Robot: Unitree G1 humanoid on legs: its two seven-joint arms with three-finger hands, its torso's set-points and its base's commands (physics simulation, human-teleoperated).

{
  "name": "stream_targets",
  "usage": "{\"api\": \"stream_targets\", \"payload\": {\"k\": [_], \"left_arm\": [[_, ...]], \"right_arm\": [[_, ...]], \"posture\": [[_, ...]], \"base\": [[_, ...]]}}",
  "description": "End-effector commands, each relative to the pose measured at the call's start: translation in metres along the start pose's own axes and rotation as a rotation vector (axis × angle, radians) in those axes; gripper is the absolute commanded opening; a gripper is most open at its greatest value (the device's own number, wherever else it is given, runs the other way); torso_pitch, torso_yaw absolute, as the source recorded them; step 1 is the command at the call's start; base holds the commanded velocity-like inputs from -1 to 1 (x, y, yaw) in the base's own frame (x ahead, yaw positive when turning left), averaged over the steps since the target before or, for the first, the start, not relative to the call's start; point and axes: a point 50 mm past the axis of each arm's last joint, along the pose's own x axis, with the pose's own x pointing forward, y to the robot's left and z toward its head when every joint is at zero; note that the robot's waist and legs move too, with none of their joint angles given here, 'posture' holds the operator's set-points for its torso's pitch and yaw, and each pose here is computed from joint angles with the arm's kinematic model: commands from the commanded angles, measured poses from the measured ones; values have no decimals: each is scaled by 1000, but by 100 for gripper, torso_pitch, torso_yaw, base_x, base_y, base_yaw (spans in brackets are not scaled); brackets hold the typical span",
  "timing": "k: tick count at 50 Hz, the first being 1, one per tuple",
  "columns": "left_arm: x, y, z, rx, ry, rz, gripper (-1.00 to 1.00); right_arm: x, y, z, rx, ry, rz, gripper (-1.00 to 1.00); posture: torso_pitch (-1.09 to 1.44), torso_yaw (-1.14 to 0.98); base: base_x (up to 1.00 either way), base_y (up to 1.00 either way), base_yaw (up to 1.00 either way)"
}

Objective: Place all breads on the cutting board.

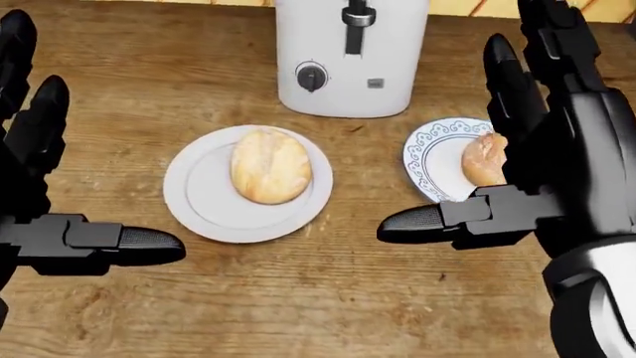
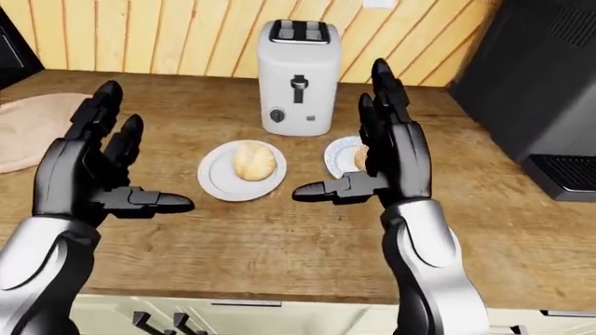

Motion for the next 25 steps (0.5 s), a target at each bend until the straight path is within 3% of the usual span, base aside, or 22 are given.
{"api": "stream_targets", "payload": {"k": [1, 11, 14, 25], "left_arm": [[0, -2, 9, 5, -61, -9, 100], [3, -13, 7, 21, -53, -34, 100], [4, -14, 7, 23, -52, -38, 100], [4, -12, 12, 30, -59, -35, 100]], "right_arm": [[0, -6, 10, -14, -45, -23, 100], [3, -30, 7, -68, -6, -112, 100], [3, -37, 4, -53, 8, -133, 100], [4, -37, 17, -90, -8, -122, 100]], "posture": [[0, 0], [0, 0], [0, 0], [0, 0]], "base": [[0, 0, 0], [0, 0, 0], [0, 0, 0], [-4, -19, 0]]}}
